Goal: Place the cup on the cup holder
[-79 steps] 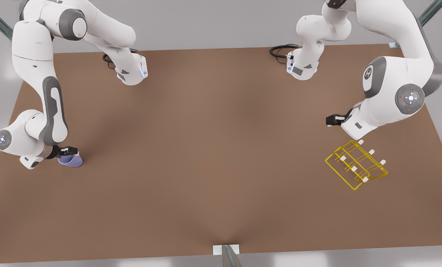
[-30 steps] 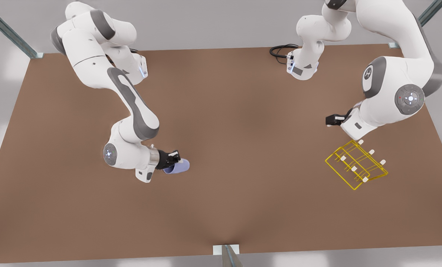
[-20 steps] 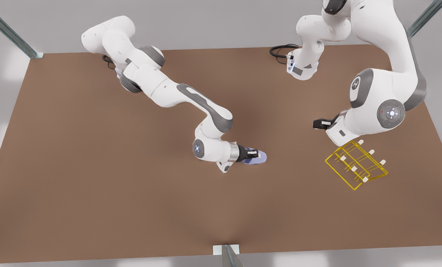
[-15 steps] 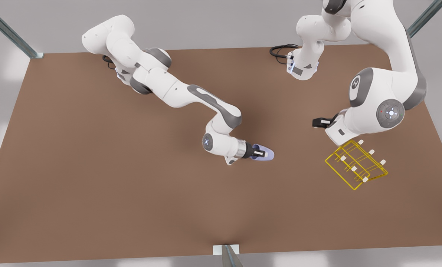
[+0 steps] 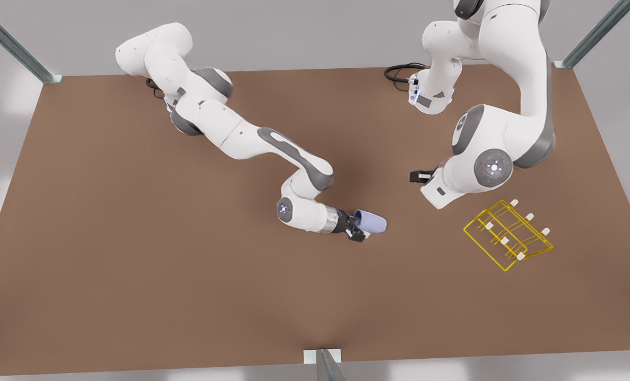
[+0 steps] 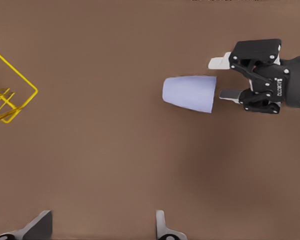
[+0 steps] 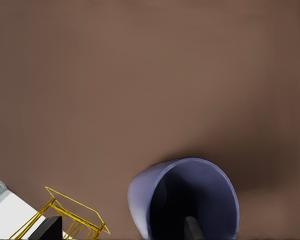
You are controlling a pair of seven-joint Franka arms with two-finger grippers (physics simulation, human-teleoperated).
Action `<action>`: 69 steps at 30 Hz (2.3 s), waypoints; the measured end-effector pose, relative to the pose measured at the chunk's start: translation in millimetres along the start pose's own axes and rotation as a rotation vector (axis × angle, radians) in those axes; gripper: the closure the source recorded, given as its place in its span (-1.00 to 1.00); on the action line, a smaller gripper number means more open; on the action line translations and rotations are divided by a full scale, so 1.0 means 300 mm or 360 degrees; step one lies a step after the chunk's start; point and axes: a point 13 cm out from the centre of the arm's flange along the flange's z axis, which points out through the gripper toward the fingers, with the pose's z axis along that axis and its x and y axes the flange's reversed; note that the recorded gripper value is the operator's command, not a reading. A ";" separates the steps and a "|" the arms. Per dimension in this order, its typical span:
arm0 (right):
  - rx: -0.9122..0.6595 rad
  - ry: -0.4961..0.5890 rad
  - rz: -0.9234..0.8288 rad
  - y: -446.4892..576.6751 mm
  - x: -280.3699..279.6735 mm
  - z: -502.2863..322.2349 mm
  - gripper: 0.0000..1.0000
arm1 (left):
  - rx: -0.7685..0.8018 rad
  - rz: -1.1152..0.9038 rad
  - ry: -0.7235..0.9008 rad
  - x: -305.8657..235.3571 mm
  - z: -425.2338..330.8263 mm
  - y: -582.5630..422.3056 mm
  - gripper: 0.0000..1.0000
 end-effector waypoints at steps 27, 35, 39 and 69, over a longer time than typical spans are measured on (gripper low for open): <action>0.0990 -0.0783 -0.1000 -0.235 -0.542 -2.289 -1.00 | 0.0358 -0.2296 -0.0252 -0.407 0.728 -0.405 -1.00; 0.1135 -0.0586 -0.1228 -0.231 -0.709 -2.134 -1.00 | 0.0401 -0.2624 -0.0229 -0.412 0.808 -0.464 -1.00; 0.1175 -0.0607 -0.1292 -0.235 -0.750 -2.156 -1.00 | 0.0400 -0.2659 -0.0235 -0.412 0.803 -0.460 -1.00; 0.1240 -0.0570 -0.1444 -0.269 -0.808 -2.187 -1.00 | 0.0314 -0.2472 -0.0189 -0.421 1.009 -0.488 -0.40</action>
